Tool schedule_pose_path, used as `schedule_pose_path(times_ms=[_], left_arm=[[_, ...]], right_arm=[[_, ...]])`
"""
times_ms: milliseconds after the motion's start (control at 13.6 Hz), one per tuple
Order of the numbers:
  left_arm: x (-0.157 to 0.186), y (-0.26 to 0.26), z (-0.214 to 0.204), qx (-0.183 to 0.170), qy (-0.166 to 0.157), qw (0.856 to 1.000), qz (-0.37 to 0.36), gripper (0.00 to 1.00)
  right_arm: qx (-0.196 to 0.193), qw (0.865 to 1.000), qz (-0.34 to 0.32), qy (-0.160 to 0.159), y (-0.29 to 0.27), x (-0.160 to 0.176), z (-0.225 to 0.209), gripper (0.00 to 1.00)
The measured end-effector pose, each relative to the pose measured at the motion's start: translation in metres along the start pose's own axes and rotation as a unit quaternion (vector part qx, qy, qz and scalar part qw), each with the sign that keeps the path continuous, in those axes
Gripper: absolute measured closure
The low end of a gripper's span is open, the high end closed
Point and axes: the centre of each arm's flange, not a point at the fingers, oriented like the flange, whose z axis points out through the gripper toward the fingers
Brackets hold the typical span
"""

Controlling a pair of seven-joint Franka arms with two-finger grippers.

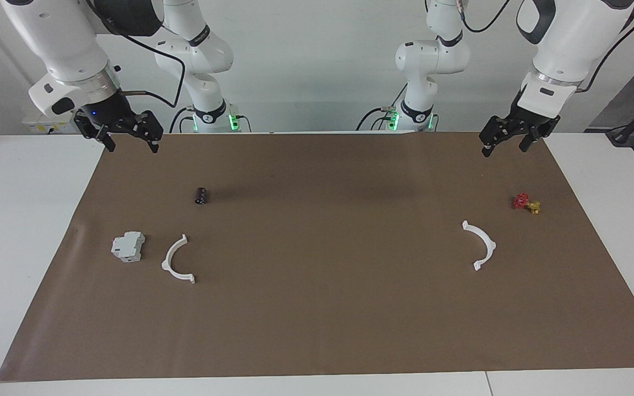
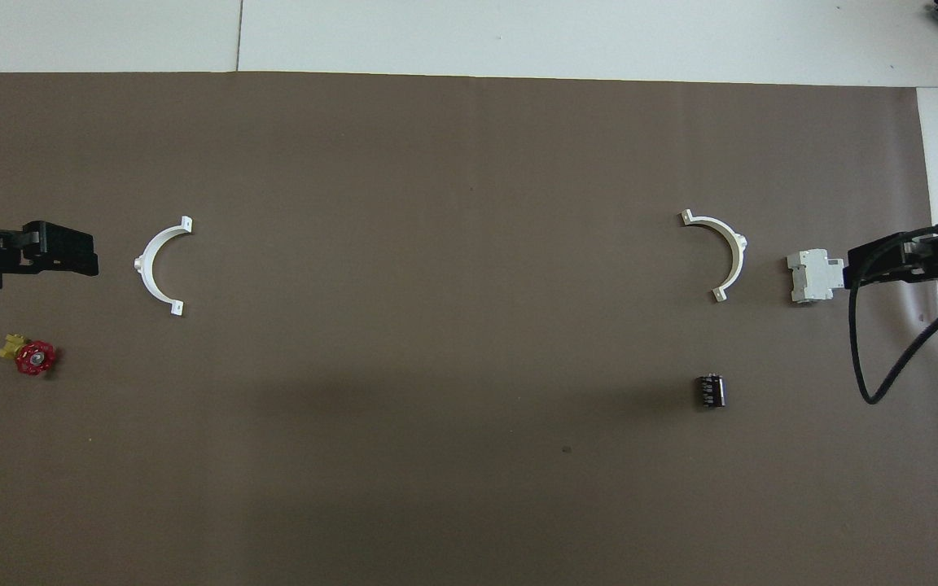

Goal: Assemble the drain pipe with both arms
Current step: 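Reach the right gripper to the white clamp half nearer it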

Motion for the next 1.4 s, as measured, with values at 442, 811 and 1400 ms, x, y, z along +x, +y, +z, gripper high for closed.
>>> schedule_pose_path(times_ms=[442, 811, 1400], left_arm=[[-0.001, 0.002, -0.002, 0.0, 0.001, 1.0, 0.002, 0.0], [-0.001, 0.002, -0.002, 0.0, 0.002, 1.0, 0.002, 0.0], [-0.001, 0.002, -0.002, -0.001, 0.004, 1.0, 0.002, 0.0]], right_arm=[[0.0, 1.0, 0.0, 0.001, 0.0, 0.0, 0.0, 0.0], [0.004, 0.999, -0.011, 0.047, -0.004, 0.014, 0.038, 0.0], [0.016, 0.975, -0.206, 0.083, 0.001, 0.106, 0.225, 0.0]])
